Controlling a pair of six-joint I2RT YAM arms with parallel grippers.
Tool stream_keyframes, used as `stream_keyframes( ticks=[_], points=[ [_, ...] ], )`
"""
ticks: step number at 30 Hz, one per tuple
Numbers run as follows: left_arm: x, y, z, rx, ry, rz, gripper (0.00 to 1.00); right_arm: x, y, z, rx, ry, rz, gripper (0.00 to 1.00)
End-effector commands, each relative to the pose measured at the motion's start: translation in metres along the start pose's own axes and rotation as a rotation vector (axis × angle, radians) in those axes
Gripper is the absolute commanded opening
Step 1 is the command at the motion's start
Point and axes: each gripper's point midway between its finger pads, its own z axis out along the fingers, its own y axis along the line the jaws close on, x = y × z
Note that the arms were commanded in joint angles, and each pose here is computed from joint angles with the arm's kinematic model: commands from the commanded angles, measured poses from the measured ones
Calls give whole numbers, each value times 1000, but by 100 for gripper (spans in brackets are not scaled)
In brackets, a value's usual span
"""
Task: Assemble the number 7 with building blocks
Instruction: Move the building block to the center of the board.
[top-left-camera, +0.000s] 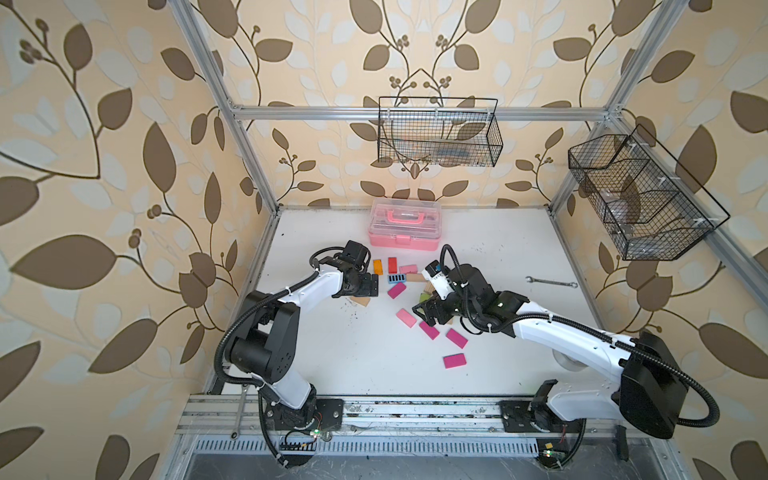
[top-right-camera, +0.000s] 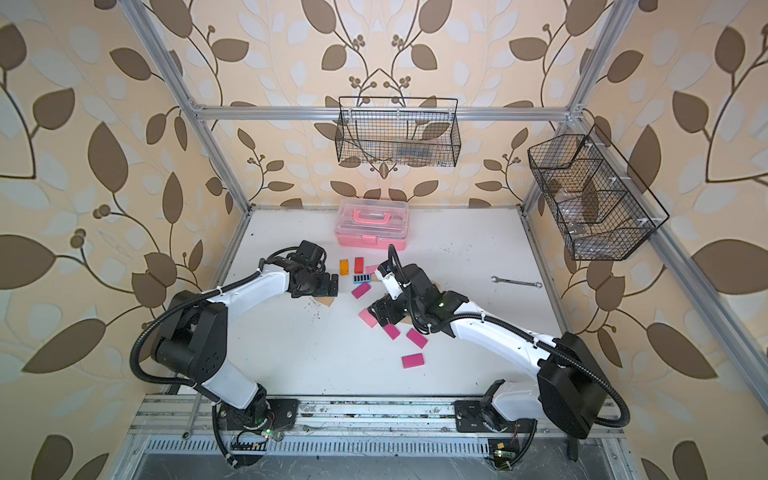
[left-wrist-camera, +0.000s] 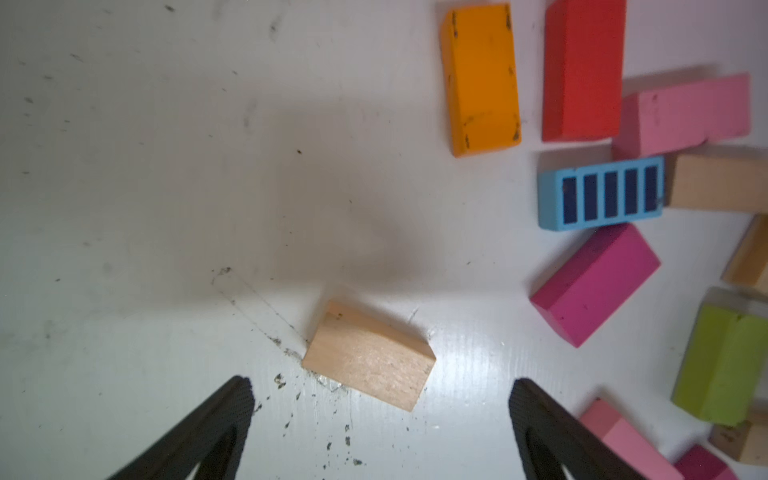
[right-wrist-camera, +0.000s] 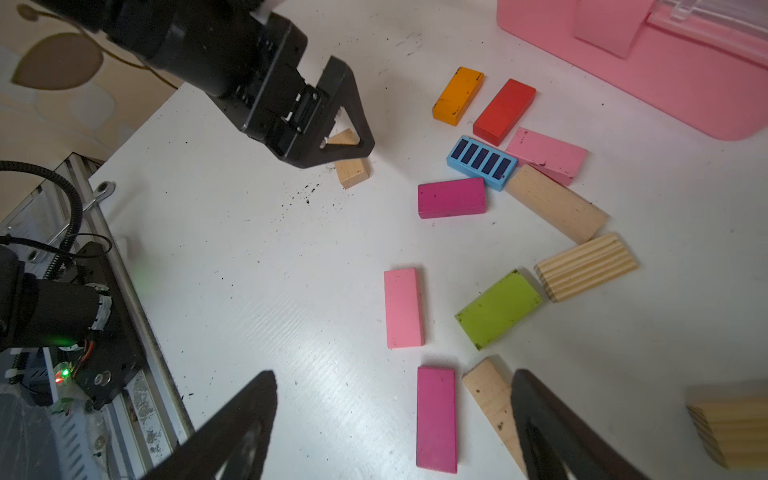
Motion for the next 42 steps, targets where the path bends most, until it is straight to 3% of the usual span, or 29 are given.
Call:
stream_keyframes(
  ticks=[1,7,21,29,35,42],
  points=[
    [2,-9,14,44,76,103,99,-5,-2,-13,-14,6,-26,89],
    [-1,-7,22,45,42,123,99,-3,-12,-21,15,-1,-14,89],
    [30,-20,26,71,143,114,90,4,-19,-17,13,2,5,90],
    [36,-11,19,-32,180,119,86,5,-21,-15,5,-3,8,90],
    [35,0,19,-110,202,98,74,5,-22,-13,-5,-2,5,90],
    [23,-3,21,-106,168,103,70,7,-20,-11,-22,-3,10,90]
  ],
)
